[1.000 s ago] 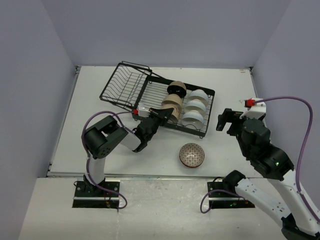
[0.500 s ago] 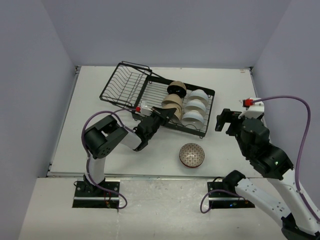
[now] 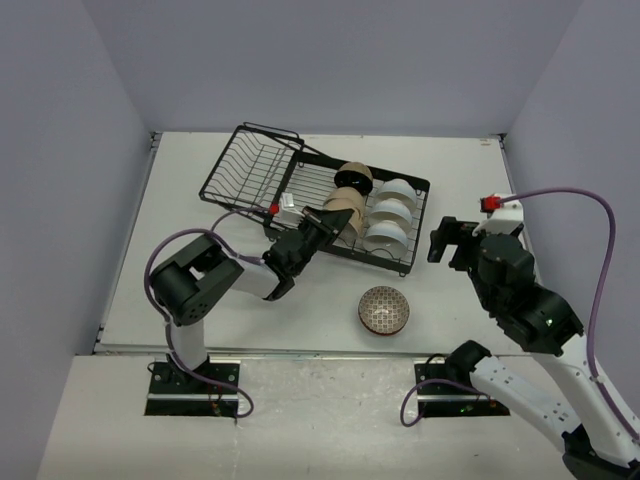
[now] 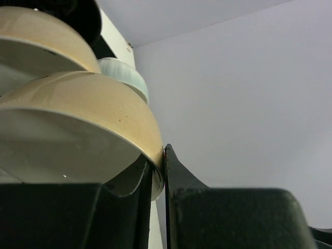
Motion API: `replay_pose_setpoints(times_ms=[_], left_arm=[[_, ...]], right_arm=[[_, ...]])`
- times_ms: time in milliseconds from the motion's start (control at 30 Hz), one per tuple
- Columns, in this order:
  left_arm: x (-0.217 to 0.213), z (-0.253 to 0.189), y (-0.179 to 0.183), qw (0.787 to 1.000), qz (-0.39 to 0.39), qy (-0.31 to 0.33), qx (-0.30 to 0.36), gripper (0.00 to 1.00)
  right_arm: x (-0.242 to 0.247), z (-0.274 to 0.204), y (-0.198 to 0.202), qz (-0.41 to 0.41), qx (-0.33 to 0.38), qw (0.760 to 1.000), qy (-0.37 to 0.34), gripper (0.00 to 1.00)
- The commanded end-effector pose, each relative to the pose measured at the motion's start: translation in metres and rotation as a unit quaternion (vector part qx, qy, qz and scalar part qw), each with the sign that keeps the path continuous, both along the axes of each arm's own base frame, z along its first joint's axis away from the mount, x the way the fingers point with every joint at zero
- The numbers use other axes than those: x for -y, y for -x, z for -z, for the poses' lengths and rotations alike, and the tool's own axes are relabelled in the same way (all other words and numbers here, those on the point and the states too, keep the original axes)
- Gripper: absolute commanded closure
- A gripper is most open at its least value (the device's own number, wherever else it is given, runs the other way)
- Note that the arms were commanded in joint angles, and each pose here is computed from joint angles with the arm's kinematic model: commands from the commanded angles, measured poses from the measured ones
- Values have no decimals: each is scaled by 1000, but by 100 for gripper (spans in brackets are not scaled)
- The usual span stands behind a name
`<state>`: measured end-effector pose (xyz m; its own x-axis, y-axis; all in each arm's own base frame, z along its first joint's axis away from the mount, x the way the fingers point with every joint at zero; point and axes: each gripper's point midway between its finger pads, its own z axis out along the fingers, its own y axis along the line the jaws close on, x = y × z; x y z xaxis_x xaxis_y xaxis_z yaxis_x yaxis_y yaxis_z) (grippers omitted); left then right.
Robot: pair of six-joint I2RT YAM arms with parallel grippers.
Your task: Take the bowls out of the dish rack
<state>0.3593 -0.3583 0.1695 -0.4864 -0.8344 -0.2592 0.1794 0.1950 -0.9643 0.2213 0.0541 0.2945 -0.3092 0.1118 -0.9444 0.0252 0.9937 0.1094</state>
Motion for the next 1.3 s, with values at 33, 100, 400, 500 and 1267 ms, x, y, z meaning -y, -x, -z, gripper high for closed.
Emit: replay_pose_setpoints(times_ms=[33, 100, 400, 500, 1267], left_arm=[[-19, -137, 21, 976, -10, 124, 179, 100], [-20, -141, 23, 977, -12, 114, 181, 100], [-23, -150, 39, 979, -5, 79, 187, 100], [-18, -160, 52, 980, 3, 39, 196, 100], [-63, 5, 193, 693, 233, -682, -12, 100]], right_arm=[[-5, -6, -4, -10, 10, 1000, -3, 1], [-6, -7, -5, -12, 9, 1000, -4, 1], [-12, -6, -5, -22, 4, 1000, -8, 1], [-13, -6, -5, -26, 3, 1000, -10, 1], [-27, -3, -8, -43, -31, 998, -18, 1]])
